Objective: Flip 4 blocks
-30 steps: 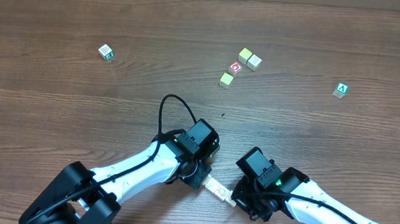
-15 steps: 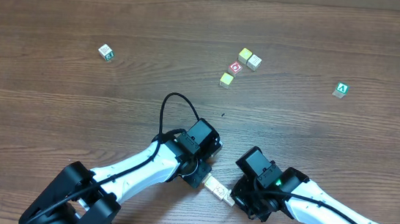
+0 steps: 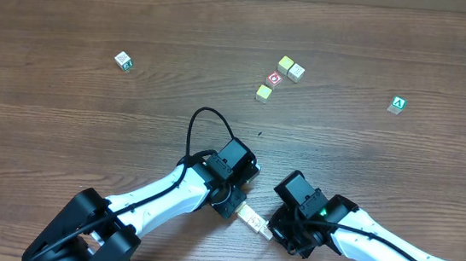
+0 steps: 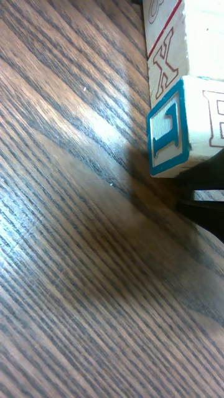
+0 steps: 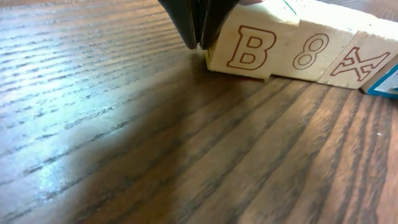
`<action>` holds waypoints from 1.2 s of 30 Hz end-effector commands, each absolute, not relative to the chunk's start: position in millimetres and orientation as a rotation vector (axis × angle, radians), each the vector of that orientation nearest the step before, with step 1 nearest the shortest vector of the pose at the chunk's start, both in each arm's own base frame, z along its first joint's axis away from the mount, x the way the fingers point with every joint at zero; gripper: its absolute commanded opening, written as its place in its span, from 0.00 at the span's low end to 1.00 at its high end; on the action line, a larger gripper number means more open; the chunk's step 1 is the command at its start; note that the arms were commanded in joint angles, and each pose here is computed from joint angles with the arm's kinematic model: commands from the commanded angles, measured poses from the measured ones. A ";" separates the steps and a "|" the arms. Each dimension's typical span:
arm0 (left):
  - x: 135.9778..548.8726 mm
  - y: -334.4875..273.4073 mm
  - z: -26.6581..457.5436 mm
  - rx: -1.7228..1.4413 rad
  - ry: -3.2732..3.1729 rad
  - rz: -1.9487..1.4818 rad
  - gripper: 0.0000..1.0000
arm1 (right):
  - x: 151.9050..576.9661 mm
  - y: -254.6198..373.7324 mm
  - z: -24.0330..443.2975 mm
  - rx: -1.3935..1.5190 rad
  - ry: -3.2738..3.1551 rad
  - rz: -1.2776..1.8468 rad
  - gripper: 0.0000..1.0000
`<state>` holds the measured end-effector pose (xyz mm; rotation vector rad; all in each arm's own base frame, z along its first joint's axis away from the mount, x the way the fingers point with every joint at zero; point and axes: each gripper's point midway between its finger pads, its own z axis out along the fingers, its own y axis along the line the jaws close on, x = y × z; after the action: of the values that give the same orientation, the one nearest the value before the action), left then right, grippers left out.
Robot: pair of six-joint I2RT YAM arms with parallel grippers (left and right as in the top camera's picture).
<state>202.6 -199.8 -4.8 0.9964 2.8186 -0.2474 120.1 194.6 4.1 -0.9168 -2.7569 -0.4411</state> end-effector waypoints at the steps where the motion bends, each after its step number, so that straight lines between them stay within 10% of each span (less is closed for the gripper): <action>1: 183.8 -190.2 -24.8 1.068 2.882 -0.233 0.04 | 126.6 207.8 4.5 -0.882 -2.784 -0.490 0.04; 36: 194.2 -199.4 -22.9 1.269 2.725 -0.245 0.04 | 121.3 227.4 0.8 -0.848 -2.772 -0.535 0.04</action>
<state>219.6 -198.9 -3.4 1.1374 2.6880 -0.1694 112.4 215.1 -1.7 -0.8549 -2.7552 -0.4720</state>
